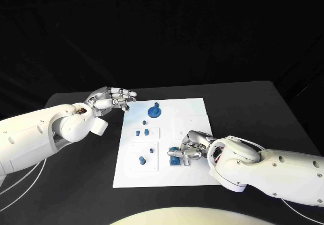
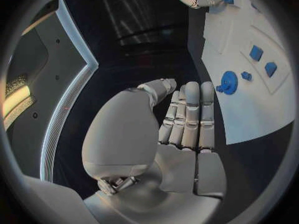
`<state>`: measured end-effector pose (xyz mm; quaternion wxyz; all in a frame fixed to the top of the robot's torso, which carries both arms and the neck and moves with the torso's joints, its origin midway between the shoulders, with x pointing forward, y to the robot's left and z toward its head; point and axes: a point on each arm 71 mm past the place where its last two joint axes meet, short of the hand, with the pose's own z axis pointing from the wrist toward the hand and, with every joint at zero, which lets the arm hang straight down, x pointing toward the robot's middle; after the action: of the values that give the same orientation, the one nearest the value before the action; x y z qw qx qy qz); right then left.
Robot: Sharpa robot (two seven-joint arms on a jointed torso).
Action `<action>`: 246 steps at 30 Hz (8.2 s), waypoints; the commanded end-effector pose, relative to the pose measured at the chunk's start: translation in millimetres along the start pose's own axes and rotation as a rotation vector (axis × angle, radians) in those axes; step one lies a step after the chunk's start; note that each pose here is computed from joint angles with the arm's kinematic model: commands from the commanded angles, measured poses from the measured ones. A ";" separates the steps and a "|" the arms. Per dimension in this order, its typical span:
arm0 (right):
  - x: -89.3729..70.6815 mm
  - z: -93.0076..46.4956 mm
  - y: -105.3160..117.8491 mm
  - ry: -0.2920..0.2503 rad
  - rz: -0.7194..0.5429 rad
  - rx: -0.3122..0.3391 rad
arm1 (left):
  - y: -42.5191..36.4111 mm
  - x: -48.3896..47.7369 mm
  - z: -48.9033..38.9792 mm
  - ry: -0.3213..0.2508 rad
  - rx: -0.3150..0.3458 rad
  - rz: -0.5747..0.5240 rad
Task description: Assemble the parts on the task board
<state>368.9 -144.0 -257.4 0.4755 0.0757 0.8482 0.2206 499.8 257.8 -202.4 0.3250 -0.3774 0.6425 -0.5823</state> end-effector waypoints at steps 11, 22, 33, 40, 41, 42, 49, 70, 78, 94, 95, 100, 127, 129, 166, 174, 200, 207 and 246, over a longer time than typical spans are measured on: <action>-0.1 -3.1 3.4 -0.022 -0.053 -0.040 | -0.7 1.8 -0.3 0.020 0.002 -0.005; -6.1 -21.9 3.8 -0.023 -0.002 -0.109 | -0.4 0.3 -1.1 0.016 0.000 -0.004; -4.6 -25.0 -0.7 0.041 -0.025 -0.109 | 0.0 0.5 -1.2 0.018 -0.004 -0.004; -4.9 -20.2 -3.0 0.032 -0.040 -0.087 | 0.2 0.8 -1.3 0.019 -0.005 -0.004; -5.1 -19.3 -3.6 0.026 -0.040 -0.080 | 0.2 0.7 -1.3 0.019 -0.005 -0.004; -5.4 -18.4 -4.2 0.022 -0.040 -0.074 | 0.2 0.7 -1.3 0.019 -0.005 -0.004; -4.8 -13.6 -7.1 0.015 -0.046 -0.042 | 0.3 0.1 -1.7 0.016 -0.006 -0.003; -4.6 -17.6 -9.7 0.038 -0.041 -0.078 | 0.4 -1.9 -3.4 0.012 -0.008 -0.002; -4.5 -17.4 -8.4 0.035 -0.033 -0.085 | 0.5 -2.0 -3.5 0.012 -0.008 -0.001; -3.4 -19.1 -2.6 0.037 -0.012 -0.121 | 0.6 -2.1 -3.4 0.011 -0.009 -0.001; -3.1 -19.4 -2.1 0.040 -0.012 -0.123 | 0.6 -2.2 -3.4 0.011 -0.009 -0.001; -2.1 -19.8 -1.0 0.049 -0.013 -0.131 | 0.7 -2.3 -3.5 0.010 -0.010 -0.001; -6.1 -7.0 -7.3 -0.020 -0.034 -0.101 | 0.8 -2.6 -4.0 0.012 -0.012 -0.001; -7.5 -8.8 -7.5 -0.033 -0.021 -0.110 | 0.8 -2.6 -4.1 0.012 -0.012 -0.001; -42.6 -67.6 -101.3 -0.187 -0.119 0.070 | -2.4 0.9 -14.6 0.009 0.041 -0.044; -33.0 -60.2 -101.0 -0.166 -0.142 0.077 | -2.1 0.0 -15.5 0.007 0.039 -0.044; -7.9 -45.3 -93.5 -0.084 -0.261 0.099 | -1.2 -1.6 -16.8 0.008 0.029 -0.042; -7.5 -46.4 -86.4 -0.099 -0.193 0.081 | -1.1 -2.4 -17.4 0.006 0.027 -0.041; 6.3 -22.6 -33.3 -0.016 0.103 0.041 | -0.5 -1.2 -17.1 0.014 0.019 -0.042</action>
<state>351.0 -178.9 -263.2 0.4791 0.1271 0.8361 0.2349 486.6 269.9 -200.8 0.3199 -0.3868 0.6314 -0.5911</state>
